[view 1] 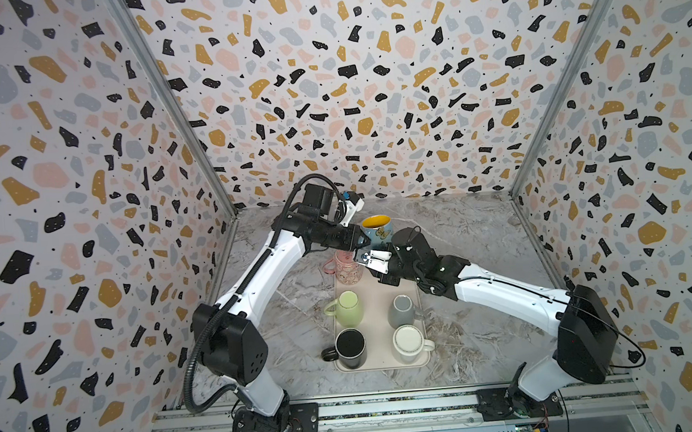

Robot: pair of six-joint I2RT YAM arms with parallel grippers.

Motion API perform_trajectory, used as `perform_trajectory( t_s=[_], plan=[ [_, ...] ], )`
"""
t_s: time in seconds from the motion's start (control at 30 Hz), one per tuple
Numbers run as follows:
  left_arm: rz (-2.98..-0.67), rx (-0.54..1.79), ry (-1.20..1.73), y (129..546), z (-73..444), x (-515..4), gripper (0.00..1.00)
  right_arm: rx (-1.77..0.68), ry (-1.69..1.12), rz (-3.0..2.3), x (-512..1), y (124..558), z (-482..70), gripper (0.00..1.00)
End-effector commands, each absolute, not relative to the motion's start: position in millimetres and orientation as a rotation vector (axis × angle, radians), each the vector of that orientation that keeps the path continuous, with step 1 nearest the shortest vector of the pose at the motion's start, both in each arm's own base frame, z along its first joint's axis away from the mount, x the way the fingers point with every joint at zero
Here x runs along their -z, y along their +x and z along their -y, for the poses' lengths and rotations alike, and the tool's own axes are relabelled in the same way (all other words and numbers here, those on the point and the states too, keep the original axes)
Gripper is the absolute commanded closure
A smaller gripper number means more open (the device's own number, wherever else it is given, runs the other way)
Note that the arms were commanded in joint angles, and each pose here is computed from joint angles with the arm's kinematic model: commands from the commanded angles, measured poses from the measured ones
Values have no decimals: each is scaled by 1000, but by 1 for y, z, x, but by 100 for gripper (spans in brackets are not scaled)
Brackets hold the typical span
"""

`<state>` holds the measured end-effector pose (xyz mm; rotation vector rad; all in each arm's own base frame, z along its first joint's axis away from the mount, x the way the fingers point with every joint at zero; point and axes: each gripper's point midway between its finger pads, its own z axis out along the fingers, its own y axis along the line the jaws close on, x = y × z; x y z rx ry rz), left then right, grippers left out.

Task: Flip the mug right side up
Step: 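Open the right gripper and pull back while the left gripper carries the mug away, then lower the light blue mug beside the dark green mug with the left gripper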

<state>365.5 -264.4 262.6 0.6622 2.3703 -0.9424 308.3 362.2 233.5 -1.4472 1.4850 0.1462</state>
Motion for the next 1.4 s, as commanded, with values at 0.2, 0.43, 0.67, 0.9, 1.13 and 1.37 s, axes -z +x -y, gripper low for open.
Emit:
perform_trajectory(
  t_s=[0.2,0.43,0.67,0.9,1.13,1.37],
  plan=[
    [-2104,869,654,439,294,-321,100,-120,-1285,-1406,-293,296,-338,56],
    [-2083,714,582,484,285,-312,100,-113,-1222,-1480,-289,298,-318,56],
    [-2060,537,506,528,264,-294,100,-174,-1114,-1548,-289,299,-291,56],
    [-2035,415,416,555,232,-266,100,-238,-1048,-1570,-290,298,-274,56],
    [-2017,314,348,571,206,-238,100,-247,-1045,-1601,-282,300,-273,56],
    [-1999,300,299,579,197,-221,100,-259,-1035,-1613,-280,300,-273,55]
  ],
)
